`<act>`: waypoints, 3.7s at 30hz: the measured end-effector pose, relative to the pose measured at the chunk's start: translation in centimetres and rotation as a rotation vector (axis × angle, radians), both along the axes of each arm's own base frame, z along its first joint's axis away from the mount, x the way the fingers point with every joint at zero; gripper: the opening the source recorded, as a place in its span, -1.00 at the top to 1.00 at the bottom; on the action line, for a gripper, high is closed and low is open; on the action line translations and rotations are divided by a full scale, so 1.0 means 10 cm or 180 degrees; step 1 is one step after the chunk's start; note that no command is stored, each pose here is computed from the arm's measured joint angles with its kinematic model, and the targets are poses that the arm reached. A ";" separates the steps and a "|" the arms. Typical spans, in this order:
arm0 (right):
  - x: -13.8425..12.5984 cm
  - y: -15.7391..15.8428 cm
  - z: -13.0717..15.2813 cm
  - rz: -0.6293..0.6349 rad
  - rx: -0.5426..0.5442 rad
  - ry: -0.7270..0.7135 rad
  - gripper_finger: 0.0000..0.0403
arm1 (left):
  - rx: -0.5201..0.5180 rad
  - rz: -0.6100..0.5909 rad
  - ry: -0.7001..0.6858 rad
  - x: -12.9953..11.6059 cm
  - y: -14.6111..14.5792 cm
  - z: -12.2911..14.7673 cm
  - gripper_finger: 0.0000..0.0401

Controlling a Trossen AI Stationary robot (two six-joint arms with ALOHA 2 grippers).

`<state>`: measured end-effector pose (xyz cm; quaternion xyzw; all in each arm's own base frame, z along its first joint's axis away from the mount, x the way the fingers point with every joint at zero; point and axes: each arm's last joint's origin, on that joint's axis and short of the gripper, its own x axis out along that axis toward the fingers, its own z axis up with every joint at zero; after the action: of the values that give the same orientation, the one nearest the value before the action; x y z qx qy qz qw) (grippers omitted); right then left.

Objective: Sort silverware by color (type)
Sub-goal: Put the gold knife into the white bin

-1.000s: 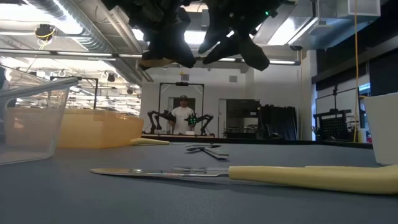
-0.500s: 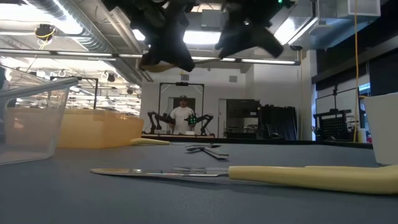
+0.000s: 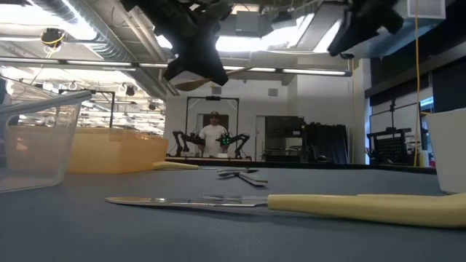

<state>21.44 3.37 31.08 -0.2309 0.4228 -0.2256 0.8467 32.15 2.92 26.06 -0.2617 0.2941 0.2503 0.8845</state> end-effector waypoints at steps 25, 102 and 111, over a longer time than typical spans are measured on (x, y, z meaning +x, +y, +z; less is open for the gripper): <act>0.20 -0.17 -0.29 0.0978 0.1758 -0.2701 0.44 | 0.1234 -0.1003 -0.1009 0.21 -0.43 0.36 0.93; 0.52 -0.27 -0.24 0.2287 0.1716 -0.3366 0.97 | 0.1504 -0.1328 -0.0995 0.20 -0.65 0.37 0.86; 0.52 -0.27 -0.25 0.2216 0.1707 -0.3369 0.98 | 0.1508 -0.1274 -0.0988 0.20 -0.64 0.37 0.55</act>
<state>26.62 0.65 28.61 0.0054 -0.1053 0.0895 0.9904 34.15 -3.50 29.79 -0.0212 0.1352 0.0904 0.9865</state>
